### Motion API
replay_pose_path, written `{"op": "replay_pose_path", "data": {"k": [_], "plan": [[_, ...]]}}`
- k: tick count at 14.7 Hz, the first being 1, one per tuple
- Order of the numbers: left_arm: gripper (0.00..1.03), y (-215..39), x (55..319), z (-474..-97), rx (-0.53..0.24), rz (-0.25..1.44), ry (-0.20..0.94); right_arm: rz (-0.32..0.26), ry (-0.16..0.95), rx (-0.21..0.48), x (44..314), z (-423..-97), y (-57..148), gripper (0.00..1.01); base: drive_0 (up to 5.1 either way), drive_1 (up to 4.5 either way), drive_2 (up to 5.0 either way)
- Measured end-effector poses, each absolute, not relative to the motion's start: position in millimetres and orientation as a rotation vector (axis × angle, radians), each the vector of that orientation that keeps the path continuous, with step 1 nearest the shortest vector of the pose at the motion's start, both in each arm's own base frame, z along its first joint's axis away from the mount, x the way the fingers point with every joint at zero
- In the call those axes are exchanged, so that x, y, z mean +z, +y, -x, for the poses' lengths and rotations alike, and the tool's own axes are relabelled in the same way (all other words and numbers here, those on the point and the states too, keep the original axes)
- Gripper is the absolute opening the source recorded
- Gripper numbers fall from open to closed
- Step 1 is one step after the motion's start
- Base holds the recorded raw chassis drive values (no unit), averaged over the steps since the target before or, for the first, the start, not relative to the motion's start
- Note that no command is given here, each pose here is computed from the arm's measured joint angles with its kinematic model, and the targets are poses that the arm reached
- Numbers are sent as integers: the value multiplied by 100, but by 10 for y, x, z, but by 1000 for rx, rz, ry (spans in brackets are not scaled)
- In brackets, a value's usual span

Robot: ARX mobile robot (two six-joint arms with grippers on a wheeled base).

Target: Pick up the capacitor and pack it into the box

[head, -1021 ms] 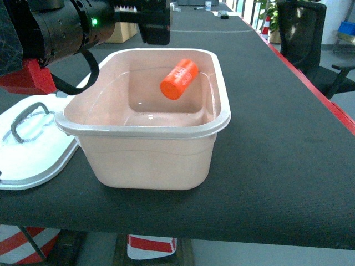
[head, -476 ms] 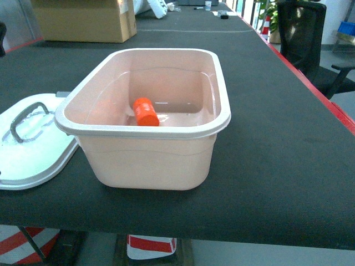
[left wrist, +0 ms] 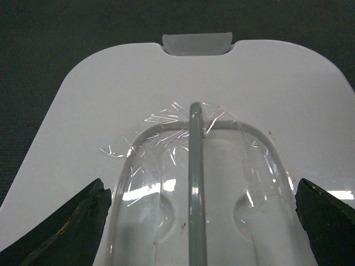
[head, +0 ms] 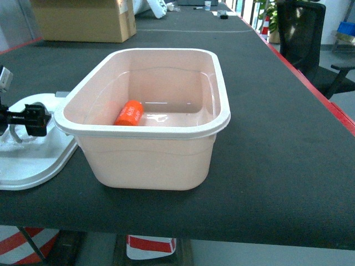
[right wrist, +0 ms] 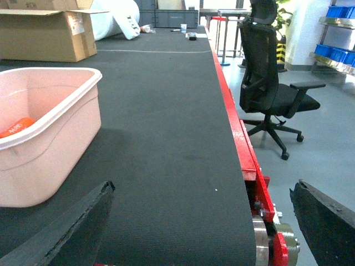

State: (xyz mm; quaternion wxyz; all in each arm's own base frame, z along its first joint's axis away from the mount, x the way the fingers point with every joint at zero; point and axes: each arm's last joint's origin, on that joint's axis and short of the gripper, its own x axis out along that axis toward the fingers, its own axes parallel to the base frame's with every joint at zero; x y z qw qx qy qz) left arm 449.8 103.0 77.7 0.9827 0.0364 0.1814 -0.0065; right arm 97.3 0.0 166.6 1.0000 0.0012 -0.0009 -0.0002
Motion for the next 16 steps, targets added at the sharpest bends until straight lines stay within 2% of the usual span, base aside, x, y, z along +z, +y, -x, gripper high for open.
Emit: {"op": "replay_pose_path", "data": {"k": [1, 2, 6, 10, 14, 15, 16], "plan": [[98, 1045, 767, -4526, -9, -70, 375, -2, -2, 0, 1666, -973, 0, 98, 0, 0, 0], [90, 1062, 781, -4535, -13, -69, 373, -2, -2, 0, 1666, -973, 0, 98, 0, 0, 0], [44, 1119, 712, -4528, -14, -50, 429, -2, -2, 0, 1666, -973, 0, 98, 0, 0, 0], [1, 1124, 723, -4558, -23, -51, 413, -2, -2, 0, 1666, -973, 0, 98, 0, 0, 0], [2, 1139, 819, -4575, -7, -32, 414, -2, -2, 0, 1666, -973, 0, 98, 0, 0, 0], [2, 1161, 993, -4563, 6, -7, 401, -2, -1, 0, 1666, -973, 0, 98, 0, 0, 0], [2, 1185, 1296, -4556, 44, 11, 366, -2, -2, 0, 1666, -973, 0, 98, 0, 0, 0]]}}
